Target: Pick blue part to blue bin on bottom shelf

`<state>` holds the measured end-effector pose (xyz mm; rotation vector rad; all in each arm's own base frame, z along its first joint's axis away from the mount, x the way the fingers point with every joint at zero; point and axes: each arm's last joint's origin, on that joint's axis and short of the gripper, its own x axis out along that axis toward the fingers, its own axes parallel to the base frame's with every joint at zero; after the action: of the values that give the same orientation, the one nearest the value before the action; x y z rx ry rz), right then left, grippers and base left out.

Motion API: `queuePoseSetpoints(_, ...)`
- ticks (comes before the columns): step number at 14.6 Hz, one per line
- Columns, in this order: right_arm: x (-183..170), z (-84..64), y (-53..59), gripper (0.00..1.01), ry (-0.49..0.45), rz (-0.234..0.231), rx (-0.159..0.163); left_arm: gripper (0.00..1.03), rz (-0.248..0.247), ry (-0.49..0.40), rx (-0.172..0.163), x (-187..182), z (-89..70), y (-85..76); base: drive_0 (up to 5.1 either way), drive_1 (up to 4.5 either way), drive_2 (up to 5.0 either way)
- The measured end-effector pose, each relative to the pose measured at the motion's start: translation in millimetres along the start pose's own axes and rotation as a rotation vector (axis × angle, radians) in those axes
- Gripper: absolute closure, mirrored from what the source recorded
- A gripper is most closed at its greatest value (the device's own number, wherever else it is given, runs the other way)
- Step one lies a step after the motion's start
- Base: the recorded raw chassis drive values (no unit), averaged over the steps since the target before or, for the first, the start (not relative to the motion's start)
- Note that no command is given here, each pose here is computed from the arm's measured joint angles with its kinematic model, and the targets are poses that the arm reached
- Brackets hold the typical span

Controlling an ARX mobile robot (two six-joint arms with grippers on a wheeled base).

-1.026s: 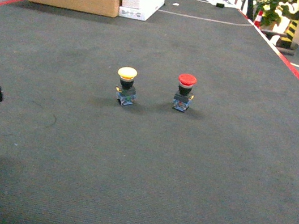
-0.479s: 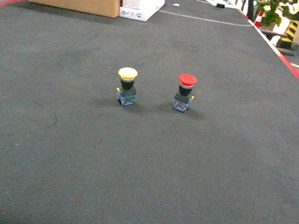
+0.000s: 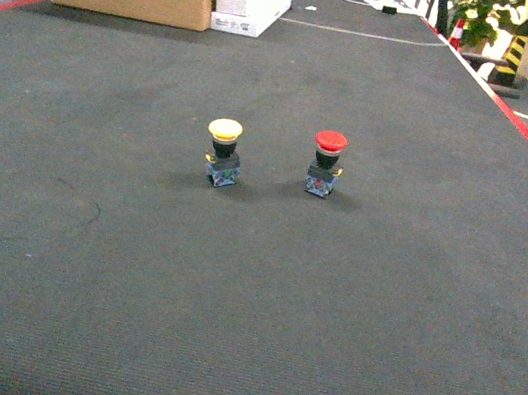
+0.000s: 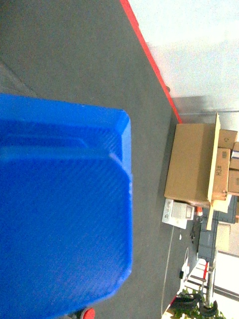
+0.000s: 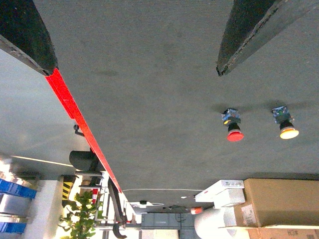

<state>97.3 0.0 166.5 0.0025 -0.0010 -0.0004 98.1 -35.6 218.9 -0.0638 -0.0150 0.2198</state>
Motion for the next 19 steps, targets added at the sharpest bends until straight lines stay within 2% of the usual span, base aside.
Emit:
queuePoseSetpoints(3,0.0,0.0,0.0,0.03,0.000,0.000,0.000,0.60,0.000,0.000,0.005,0.0,0.0,0.0,0.0,0.00,0.0)
queuePoseSetpoints(6,0.0,0.1,0.0,0.03,-0.002,0.000,0.000,0.60,-0.001,0.003,0.008,0.3,-0.4,-0.3,0.1,-4.25,4.4)
queuePoseSetpoints(10,0.0,0.3,0.0,0.03,-0.003,0.000,0.000,0.60,0.000,-0.001,0.004,-0.1,0.3,0.1,0.0,0.00,0.0)
queuePoseSetpoints(19,0.0,0.0,0.0,0.03,0.000,0.000,0.000,0.60,0.003,-0.002,0.004,-0.1,0.4,0.2,-1.7,-1.68,-1.7)
